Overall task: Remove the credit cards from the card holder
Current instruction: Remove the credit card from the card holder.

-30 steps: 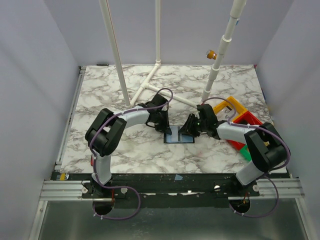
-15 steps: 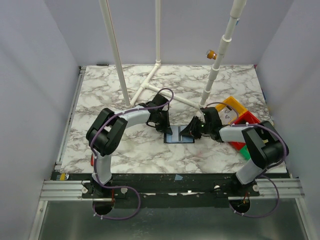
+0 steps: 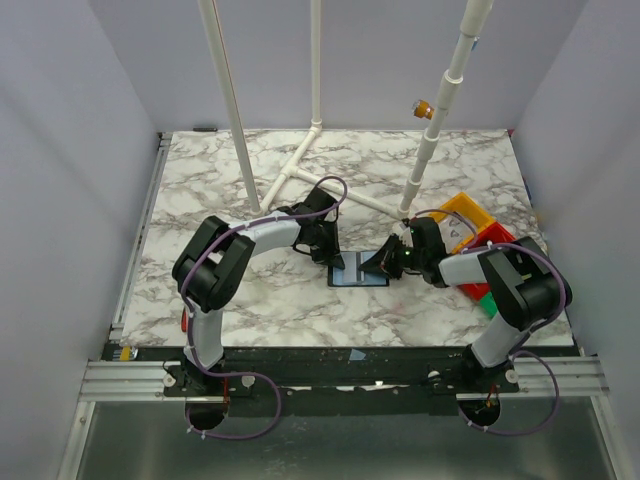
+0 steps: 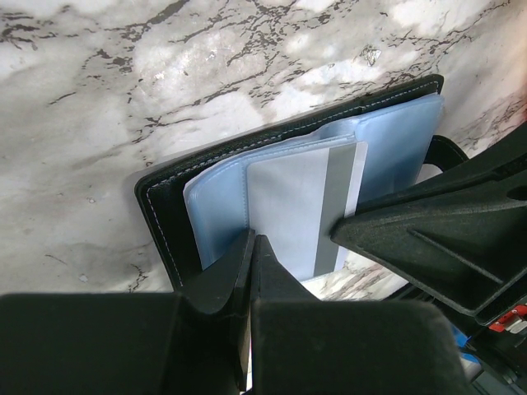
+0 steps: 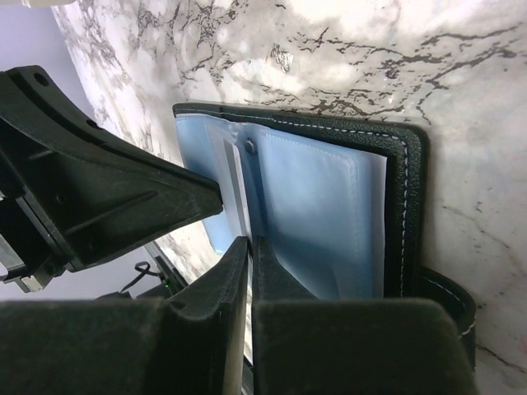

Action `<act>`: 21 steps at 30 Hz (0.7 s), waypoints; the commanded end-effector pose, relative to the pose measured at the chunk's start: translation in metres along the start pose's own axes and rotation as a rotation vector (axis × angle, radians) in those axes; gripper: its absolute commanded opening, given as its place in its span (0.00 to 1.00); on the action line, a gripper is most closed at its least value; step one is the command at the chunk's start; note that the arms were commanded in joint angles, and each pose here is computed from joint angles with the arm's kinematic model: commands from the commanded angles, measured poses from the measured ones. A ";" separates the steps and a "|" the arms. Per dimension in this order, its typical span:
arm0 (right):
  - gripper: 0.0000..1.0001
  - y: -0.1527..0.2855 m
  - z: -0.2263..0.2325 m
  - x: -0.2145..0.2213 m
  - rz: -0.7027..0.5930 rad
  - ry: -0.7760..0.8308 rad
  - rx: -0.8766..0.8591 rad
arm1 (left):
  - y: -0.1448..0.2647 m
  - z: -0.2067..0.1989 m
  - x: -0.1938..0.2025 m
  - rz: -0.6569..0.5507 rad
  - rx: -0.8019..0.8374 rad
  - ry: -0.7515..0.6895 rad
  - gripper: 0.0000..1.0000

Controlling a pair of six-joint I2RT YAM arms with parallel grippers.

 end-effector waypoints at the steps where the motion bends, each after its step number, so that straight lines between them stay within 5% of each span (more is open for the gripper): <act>1: 0.05 -0.001 0.002 0.001 0.002 -0.003 -0.043 | -0.012 0.015 0.009 0.035 -0.066 0.007 0.00; 21: 0.04 0.015 -0.029 0.002 -0.026 -0.006 0.057 | -0.016 0.039 0.006 0.032 -0.131 0.035 0.00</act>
Point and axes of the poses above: each gripper's point midway between its finger pads, its own y axis back along the fingers, its own z axis along the line the jaws close on, x = y × z, the point moved 5 cm from there along y, back along the fingers, and after that the axes turned 15 degrees about y, right-handed, at the moved point
